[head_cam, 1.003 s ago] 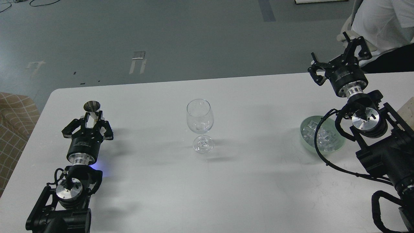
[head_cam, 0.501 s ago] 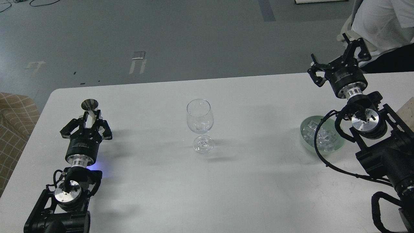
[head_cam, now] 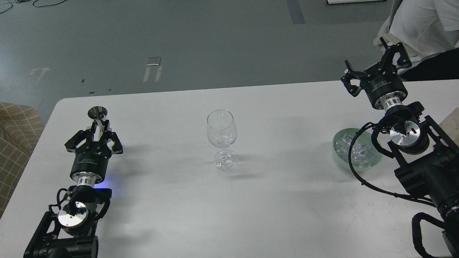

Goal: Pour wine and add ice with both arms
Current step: 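Lift the jigger with the left gripper toward the wine glass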

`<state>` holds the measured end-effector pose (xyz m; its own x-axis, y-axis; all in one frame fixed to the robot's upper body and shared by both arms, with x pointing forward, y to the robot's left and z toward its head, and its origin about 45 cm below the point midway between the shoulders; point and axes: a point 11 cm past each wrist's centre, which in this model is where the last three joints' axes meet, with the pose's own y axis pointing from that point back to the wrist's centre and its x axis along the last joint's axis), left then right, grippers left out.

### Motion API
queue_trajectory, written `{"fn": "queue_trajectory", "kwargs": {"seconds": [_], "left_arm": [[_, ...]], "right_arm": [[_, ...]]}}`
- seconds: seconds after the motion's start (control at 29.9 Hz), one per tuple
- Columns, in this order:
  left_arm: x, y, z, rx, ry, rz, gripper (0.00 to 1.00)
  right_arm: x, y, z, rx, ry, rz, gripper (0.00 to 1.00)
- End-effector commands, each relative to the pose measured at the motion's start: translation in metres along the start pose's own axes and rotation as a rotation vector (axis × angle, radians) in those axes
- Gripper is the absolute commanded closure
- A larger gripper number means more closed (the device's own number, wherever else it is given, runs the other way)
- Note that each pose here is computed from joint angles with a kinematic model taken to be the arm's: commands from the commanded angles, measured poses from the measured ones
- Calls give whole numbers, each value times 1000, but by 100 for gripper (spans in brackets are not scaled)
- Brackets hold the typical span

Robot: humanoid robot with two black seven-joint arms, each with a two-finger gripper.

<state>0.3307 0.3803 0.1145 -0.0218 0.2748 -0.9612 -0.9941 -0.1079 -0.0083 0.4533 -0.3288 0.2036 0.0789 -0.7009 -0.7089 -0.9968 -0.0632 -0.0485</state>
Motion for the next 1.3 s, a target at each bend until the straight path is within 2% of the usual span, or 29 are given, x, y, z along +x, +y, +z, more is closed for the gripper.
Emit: {"fn": "queue_trajectory", "kwargs": {"seconds": [0.0,0.6,0.8,1.27], "left_arm": [[-6,1,1,-1,-1,-20,76],[-22,4,3,-2,-3,-71,77],[-42,6,2,1,5,-120,78],[-63,16,-11,96,-36,-168,80]], "right_arm": [[1,0,0,-1,0,2,0],[0,0,0,0,0,0,0],[0,0,-1,1,1,-1,0],[3,1,-3,2,6,4,0]]}}
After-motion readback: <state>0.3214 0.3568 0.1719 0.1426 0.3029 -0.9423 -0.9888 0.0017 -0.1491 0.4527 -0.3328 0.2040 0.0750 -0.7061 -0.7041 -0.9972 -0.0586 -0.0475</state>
